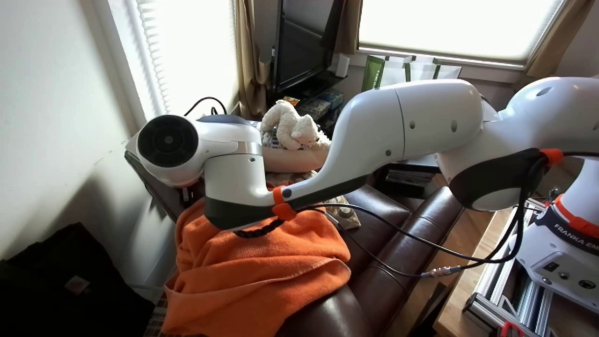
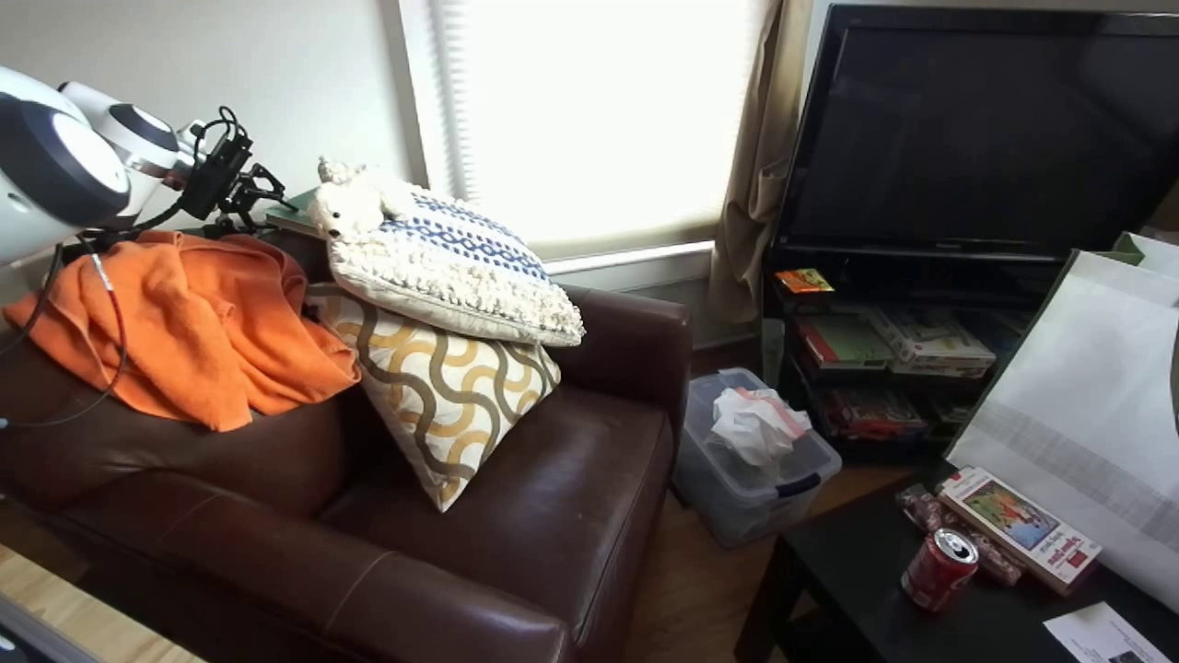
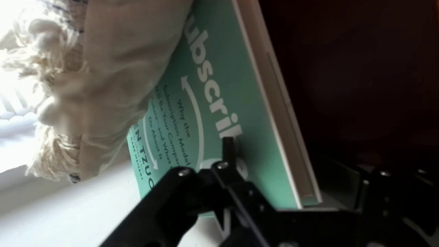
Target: Move the book to the left on the sofa seat
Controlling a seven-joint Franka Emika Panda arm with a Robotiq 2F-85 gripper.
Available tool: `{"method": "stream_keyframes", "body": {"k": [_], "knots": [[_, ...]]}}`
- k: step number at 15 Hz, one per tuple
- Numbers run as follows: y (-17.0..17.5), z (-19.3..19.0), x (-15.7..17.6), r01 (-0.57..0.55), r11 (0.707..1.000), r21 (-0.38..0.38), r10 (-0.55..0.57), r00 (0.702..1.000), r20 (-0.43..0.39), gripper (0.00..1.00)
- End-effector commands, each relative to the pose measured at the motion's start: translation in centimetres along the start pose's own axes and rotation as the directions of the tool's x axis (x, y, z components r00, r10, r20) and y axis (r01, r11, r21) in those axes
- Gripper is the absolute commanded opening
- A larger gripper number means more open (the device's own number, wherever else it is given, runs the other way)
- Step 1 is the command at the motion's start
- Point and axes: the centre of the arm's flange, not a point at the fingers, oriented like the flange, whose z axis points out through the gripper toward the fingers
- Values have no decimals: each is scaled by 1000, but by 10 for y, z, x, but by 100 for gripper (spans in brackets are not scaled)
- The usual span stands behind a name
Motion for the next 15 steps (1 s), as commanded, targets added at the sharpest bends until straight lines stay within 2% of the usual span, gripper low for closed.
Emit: {"method": "stream_keyframes", "body": {"k": [1, 5, 9, 13, 15], "knots": [[0, 35, 30, -5, 1000, -21, 7, 997, 80, 27], [11, 24, 26, -32, 998, -58, 38, 993, 112, 20], [24, -3, 34, -40, 991, -125, 56, 991, 125, 14], [44, -45, 48, -29, 984, -175, 46, 995, 92, 9], [56, -72, 51, -15, 975, -223, 41, 993, 112, 7]]}}
